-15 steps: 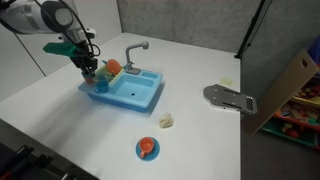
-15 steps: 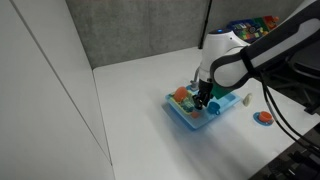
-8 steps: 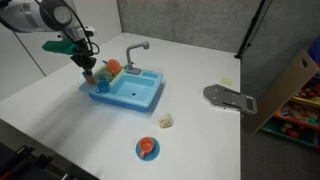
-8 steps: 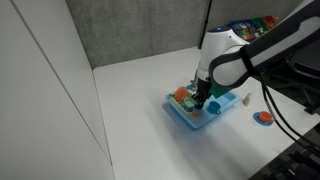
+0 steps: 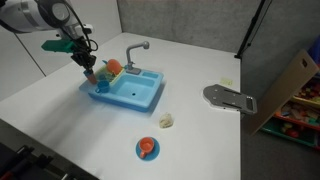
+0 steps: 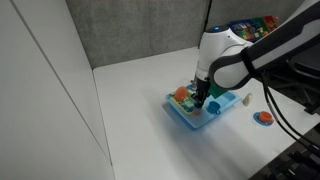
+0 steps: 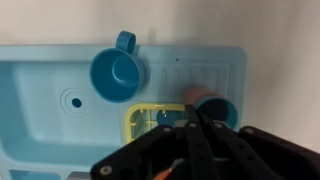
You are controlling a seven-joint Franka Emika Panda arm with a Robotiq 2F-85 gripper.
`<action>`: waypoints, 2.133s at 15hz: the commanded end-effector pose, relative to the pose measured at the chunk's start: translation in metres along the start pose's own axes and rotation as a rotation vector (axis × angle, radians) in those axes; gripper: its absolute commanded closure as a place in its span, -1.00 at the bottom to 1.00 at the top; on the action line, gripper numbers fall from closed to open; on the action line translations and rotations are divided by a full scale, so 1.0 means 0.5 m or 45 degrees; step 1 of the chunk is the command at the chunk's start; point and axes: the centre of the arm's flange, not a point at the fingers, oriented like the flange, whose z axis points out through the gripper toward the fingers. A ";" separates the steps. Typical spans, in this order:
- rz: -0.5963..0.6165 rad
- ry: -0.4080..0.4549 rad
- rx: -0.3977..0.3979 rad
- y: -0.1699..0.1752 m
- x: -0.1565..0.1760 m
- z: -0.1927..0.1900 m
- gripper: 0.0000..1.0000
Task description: Pick up the stacked cups and put them on the table next to the detergent
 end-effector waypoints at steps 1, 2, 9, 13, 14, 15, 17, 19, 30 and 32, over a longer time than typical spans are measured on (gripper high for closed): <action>0.020 -0.003 -0.019 0.002 0.001 -0.033 0.91; 0.021 0.000 -0.015 0.003 0.001 -0.037 0.92; 0.040 -0.014 -0.003 0.027 -0.003 -0.092 0.93; 0.073 -0.067 -0.011 0.070 -0.005 -0.134 0.93; 0.089 -0.074 -0.012 0.085 -0.004 -0.144 0.93; 0.108 -0.077 -0.014 0.102 -0.003 -0.151 0.93; 0.149 -0.082 -0.018 0.138 0.000 -0.165 0.93; 0.192 -0.082 -0.017 0.176 0.003 -0.174 0.93; 0.423 -0.113 -0.041 0.366 0.001 -0.136 0.93; 0.466 -0.126 -0.046 0.398 -0.004 -0.120 0.93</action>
